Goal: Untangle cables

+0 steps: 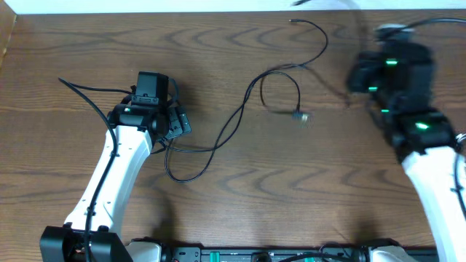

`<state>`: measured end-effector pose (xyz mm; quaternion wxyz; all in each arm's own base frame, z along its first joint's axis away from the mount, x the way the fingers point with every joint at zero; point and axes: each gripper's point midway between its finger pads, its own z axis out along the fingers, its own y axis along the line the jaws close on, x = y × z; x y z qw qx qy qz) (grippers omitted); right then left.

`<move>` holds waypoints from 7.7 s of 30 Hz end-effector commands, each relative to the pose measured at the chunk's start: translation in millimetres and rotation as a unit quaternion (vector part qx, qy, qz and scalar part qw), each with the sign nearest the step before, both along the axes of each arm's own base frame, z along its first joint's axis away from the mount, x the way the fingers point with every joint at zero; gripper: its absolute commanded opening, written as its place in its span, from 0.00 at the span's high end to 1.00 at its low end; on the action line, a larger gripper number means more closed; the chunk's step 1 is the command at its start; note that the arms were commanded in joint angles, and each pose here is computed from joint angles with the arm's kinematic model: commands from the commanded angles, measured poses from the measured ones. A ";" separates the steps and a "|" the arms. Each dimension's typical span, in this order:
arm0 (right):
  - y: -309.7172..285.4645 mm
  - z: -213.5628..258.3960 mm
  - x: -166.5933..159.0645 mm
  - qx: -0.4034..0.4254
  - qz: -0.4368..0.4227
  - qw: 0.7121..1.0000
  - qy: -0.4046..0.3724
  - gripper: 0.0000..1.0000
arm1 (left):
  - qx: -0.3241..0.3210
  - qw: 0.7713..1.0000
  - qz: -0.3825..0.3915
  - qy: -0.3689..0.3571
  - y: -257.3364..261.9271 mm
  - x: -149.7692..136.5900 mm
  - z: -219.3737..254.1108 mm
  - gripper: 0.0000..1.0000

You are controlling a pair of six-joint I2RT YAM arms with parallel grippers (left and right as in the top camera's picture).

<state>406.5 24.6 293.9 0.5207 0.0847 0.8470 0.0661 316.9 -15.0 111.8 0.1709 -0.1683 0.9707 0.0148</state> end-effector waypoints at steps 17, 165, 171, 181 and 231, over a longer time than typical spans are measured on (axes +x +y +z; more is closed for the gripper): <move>-71.6 -40.6 -23.7 0.057 -0.011 0.994 0.090 0.99 | -0.010 1.000 0.005 -0.015 -2.7 8.8 4.8 0.04; -27.2 -94.6 -9.5 -0.015 -0.064 0.983 0.173 0.99 | -0.022 0.999 0.001 -0.023 -7.1 13.0 6.1 0.04; -130.5 -57.2 -31.0 -0.056 -0.183 0.973 0.129 0.99 | -0.022 0.999 0.001 -0.024 -7.0 13.2 6.2 0.04; -266.7 -39.0 -88.9 -0.075 -0.374 0.918 0.109 0.99 | -0.022 0.999 0.001 -0.024 -7.1 13.0 6.1 0.04; -0.3 -147.9 27.5 0.055 0.178 0.964 0.192 0.01 | -0.091 0.990 -0.107 -0.017 -45.2 9.6 7.0 0.38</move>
